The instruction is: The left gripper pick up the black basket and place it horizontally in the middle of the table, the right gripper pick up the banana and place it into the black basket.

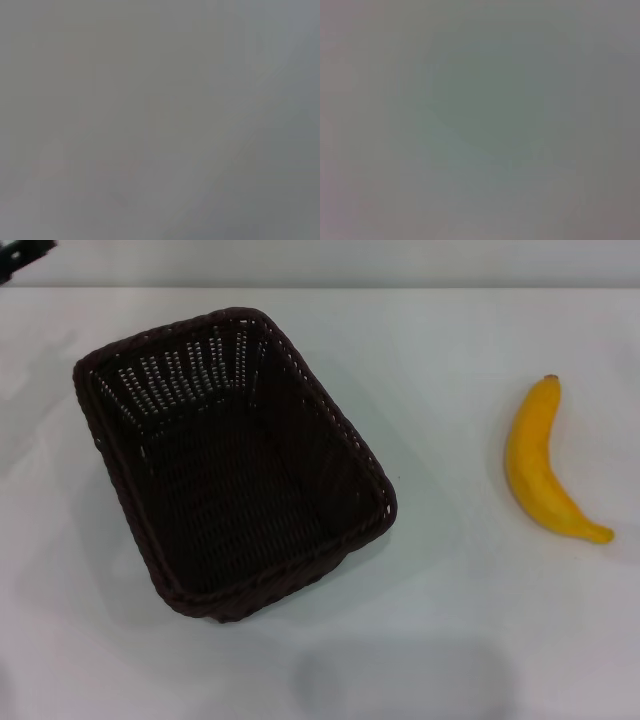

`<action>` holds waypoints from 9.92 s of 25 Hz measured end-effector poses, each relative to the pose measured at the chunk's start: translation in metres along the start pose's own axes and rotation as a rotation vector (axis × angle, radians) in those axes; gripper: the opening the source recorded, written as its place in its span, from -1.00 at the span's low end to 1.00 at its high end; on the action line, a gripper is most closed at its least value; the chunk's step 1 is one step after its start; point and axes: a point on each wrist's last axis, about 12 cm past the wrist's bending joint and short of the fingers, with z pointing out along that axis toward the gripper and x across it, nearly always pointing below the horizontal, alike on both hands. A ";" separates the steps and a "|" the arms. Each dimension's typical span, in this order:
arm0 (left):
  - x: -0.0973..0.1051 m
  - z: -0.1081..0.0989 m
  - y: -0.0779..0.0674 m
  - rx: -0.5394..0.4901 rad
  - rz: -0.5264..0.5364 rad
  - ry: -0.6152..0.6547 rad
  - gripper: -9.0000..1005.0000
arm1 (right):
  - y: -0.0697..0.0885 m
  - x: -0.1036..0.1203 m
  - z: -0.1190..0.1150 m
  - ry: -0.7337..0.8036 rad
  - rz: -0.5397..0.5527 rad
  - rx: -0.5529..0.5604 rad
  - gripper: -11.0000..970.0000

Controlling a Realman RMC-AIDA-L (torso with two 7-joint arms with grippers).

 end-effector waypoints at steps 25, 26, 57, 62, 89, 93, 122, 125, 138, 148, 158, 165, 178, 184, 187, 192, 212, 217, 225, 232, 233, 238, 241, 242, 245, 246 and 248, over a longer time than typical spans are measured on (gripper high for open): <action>-0.099 0.110 -0.124 0.156 0.545 0.620 0.68 | 0.011 0.000 0.014 0.021 0.008 -0.017 0.80; -0.098 0.111 -0.126 0.161 0.560 0.630 0.68 | 0.011 -0.001 0.014 0.021 0.007 -0.017 0.80; -0.015 0.115 -0.111 0.085 0.748 0.778 -0.15 | 0.013 0.001 0.014 0.024 0.013 -0.021 0.80; -0.007 0.114 -0.106 0.075 0.750 0.776 -0.16 | 0.015 0.000 0.014 0.023 0.012 -0.028 0.80; 0.006 0.097 -0.103 0.168 0.596 0.792 -0.23 | 0.015 0.001 0.013 0.027 0.022 -0.037 0.80; -0.006 0.094 -0.099 0.118 0.504 0.797 -0.26 | 0.014 0.001 0.012 0.028 0.017 -0.038 0.80; -0.032 0.019 -0.047 0.211 -0.135 0.561 -0.58 | 0.001 -0.001 0.009 0.021 0.008 0.000 0.80; -0.027 0.008 -0.040 0.216 -0.221 0.508 -0.58 | -0.001 -0.002 0.010 0.016 0.004 0.002 0.80; 0.037 -0.012 -0.019 0.094 -0.607 0.270 -0.57 | -0.008 -0.003 0.015 0.044 -0.022 0.020 0.80; 0.076 0.005 -0.038 0.076 -0.655 0.302 -0.53 | -0.008 -0.003 0.017 0.052 -0.022 0.023 0.80; 0.081 0.010 -0.040 0.063 -0.628 0.313 -0.37 | -0.008 -0.002 0.017 0.056 -0.023 0.023 0.80; 0.080 0.015 -0.045 0.082 -0.579 0.324 -0.26 | -0.009 -0.002 0.016 0.053 -0.023 0.024 0.80; 0.068 -0.021 -0.028 0.125 -0.493 0.117 0.66 | -0.007 -0.002 0.015 0.049 0.048 0.015 0.80; 0.077 -0.063 -0.005 0.040 -0.364 -0.124 0.77 | -0.013 -0.016 0.015 0.056 0.181 -0.143 0.80; 0.090 -0.077 0.002 -0.053 -0.284 -0.231 0.78 | -0.022 -0.033 0.016 0.105 0.231 -0.288 0.80; 0.112 -0.090 0.009 -0.212 -0.173 -0.385 0.78 | -0.027 -0.073 0.030 0.289 0.194 -0.542 0.80; 0.119 -0.064 -0.006 -0.391 0.029 -0.527 0.78 | 0.137 -0.120 0.020 0.917 -0.426 -0.876 0.79; 0.114 -0.060 -0.005 -0.395 0.023 -0.543 0.78 | 0.167 -0.106 0.016 0.941 -0.579 -0.794 0.78; 0.113 -0.059 -0.005 -0.396 0.021 -0.543 0.78 | 0.185 -0.088 0.019 0.968 -0.618 -0.785 0.77; 0.114 -0.060 -0.005 -0.399 0.022 -0.544 0.78 | 0.189 -0.074 0.025 1.013 -0.611 -0.774 0.75; 0.114 -0.061 -0.004 -0.400 0.022 -0.545 0.78 | 0.189 -0.072 0.026 1.024 -0.607 -0.770 0.75; 0.114 -0.064 -0.002 -0.428 0.002 -0.570 0.78 | 0.192 -0.067 0.032 1.052 -0.609 -0.744 0.74; 0.114 -0.065 -0.002 -0.428 -0.003 -0.573 0.78 | 0.192 -0.068 0.034 1.050 -0.617 -0.733 0.63; 0.114 -0.065 -0.002 -0.428 -0.003 -0.573 0.78 | 0.191 -0.069 0.035 1.052 -0.614 -0.729 0.60; 0.113 -0.065 -0.002 -0.427 -0.003 -0.574 0.78 | 0.189 -0.070 0.037 1.057 -0.604 -0.714 0.49; 0.113 -0.065 -0.002 -0.427 -0.003 -0.574 0.78 | 0.188 -0.070 0.038 1.057 -0.602 -0.712 0.46; 0.113 -0.064 -0.002 -0.425 -0.003 -0.575 0.78 | 0.187 -0.071 0.039 1.055 -0.602 -0.709 0.39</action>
